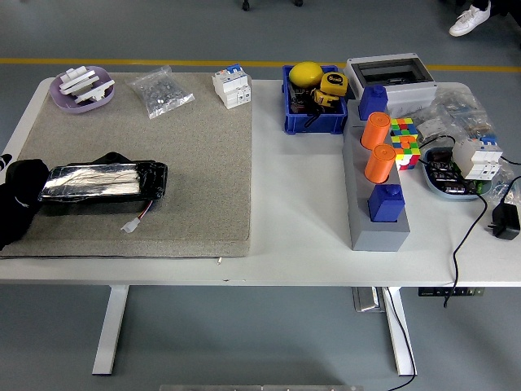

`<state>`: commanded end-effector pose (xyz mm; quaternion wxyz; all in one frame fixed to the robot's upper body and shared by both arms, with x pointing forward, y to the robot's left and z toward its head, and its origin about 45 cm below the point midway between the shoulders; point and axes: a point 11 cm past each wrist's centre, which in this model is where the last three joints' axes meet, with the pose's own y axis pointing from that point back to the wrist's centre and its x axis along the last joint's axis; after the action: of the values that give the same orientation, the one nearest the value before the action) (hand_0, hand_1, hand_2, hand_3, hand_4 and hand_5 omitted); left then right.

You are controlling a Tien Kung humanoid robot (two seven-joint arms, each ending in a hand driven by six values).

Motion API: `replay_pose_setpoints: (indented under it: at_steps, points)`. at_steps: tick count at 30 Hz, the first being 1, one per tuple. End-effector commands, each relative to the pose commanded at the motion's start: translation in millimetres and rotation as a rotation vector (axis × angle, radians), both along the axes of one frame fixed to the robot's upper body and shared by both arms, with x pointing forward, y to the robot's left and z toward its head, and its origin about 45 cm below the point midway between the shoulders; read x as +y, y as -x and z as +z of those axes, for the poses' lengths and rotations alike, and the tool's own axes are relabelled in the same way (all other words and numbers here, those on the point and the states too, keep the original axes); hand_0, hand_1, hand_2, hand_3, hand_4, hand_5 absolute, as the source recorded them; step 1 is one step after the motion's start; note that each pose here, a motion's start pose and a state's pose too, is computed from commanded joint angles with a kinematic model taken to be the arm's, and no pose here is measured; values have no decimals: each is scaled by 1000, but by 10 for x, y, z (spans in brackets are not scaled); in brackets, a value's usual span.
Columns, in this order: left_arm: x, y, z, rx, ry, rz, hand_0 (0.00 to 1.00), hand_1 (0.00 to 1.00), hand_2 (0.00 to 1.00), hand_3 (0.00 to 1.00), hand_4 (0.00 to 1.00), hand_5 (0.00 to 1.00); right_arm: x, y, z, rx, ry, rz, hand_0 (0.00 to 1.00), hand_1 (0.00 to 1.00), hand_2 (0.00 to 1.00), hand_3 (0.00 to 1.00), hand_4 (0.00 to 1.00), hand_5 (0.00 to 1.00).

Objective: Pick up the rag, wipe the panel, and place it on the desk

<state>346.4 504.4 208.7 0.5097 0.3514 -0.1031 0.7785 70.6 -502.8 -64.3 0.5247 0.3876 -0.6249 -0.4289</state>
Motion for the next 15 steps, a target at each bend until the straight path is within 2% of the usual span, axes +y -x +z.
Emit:
replay_pose_setpoints:
  at_steps: [3, 6, 14, 15]
  points:
    - [-47, -5, -26, -71, 109, 17, 435, 571, 587, 588, 718, 302, 1, 4, -1, 1, 0, 2, 677, 669, 700, 638, 998, 455]
    - [-83, -10, -44, -118, 192, 30, 435, 571, 587, 588, 718, 302, 7, 14, -6, 4, -1, 3, 677, 669, 700, 638, 998, 455]
    - [-164, -2, -125, -187, 330, 51, 435, 566, 586, 588, 724, 307, 18, 31, -15, 8, -4, 4, 676, 669, 700, 639, 998, 455]
    - [-174, 0, -135, -193, 341, 53, 437, 563, 583, 584, 749, 322, 20, 35, -16, 9, -5, 5, 676, 668, 700, 639, 998, 455]
